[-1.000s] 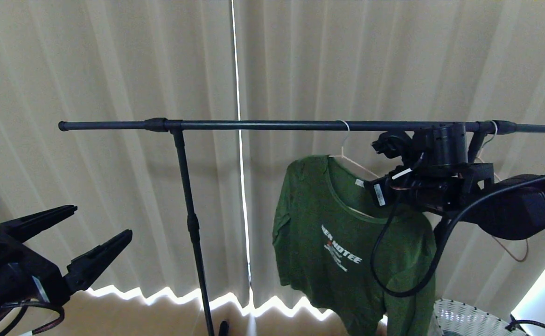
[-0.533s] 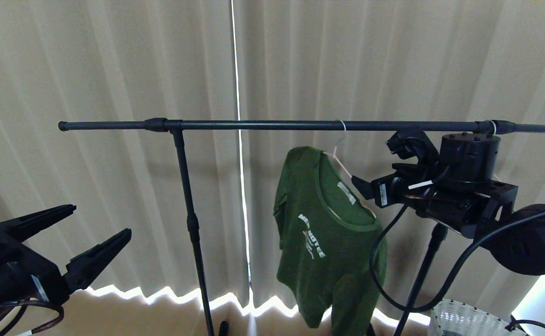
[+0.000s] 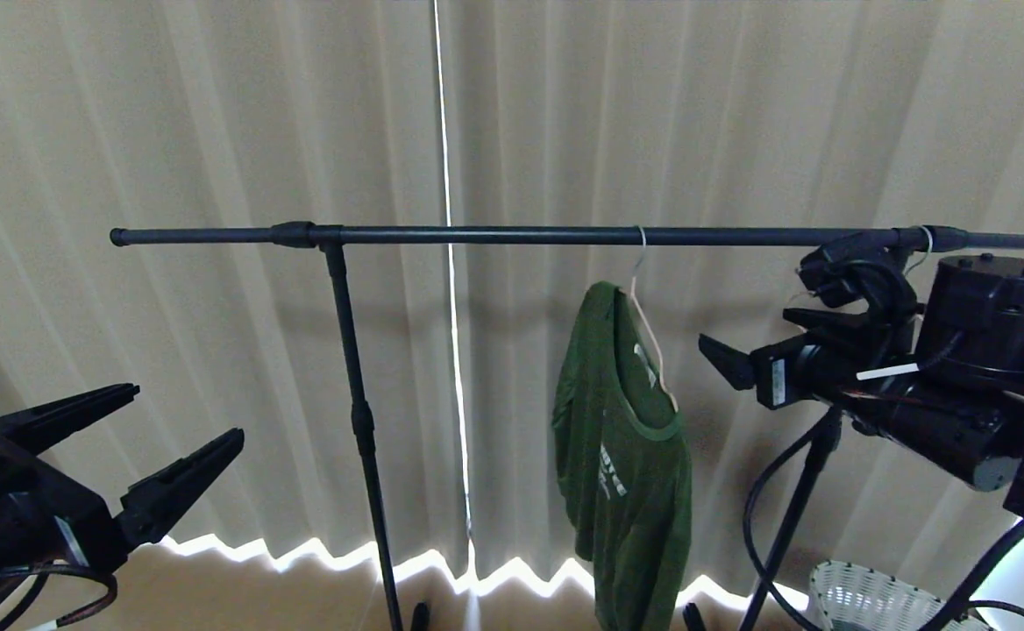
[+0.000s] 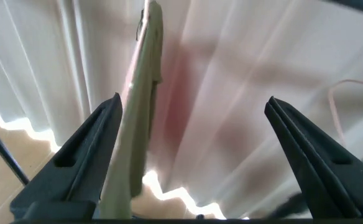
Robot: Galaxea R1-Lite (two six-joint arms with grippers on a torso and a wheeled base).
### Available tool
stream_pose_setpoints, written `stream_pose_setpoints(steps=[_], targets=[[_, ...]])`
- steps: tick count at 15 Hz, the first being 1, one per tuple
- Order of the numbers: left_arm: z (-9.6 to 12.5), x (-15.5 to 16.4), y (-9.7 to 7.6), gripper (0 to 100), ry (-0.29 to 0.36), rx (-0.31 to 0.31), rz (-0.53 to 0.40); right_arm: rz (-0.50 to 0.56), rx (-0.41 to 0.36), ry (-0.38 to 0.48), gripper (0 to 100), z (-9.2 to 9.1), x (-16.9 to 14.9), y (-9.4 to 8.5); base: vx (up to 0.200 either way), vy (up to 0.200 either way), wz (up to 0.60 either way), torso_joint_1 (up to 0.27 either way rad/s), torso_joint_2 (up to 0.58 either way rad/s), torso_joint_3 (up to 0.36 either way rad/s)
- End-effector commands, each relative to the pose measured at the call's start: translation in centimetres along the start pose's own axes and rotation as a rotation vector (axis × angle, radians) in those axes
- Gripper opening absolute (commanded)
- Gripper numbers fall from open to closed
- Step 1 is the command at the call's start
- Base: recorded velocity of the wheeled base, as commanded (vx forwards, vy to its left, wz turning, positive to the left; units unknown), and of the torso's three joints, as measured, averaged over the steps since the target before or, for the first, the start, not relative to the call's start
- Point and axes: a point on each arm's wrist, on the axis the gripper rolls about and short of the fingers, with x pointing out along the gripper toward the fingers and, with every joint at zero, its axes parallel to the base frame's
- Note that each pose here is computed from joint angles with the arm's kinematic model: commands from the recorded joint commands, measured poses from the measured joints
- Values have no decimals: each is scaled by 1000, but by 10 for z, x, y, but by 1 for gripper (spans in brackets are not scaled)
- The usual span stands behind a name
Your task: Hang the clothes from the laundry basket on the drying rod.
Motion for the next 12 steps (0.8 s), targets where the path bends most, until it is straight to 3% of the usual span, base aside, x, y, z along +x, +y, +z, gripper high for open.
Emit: stream_pose_setpoints(steps=[1, 7, 12], targets=[[1, -2, 0, 100, -8, 1, 1, -5, 6, -35, 100, 5, -20, -5, -200, 0, 0, 7, -7, -2], [0, -2, 0, 100, -6, 3, 1, -13, 11, -49, 100, 7, -24, -7, -200, 0, 0, 0, -1, 4], [-5, -5, -2, 100, 3, 11, -2, -75, 13, 8, 100, -13, -39, -23, 0, 0, 0, 0, 0, 0]])
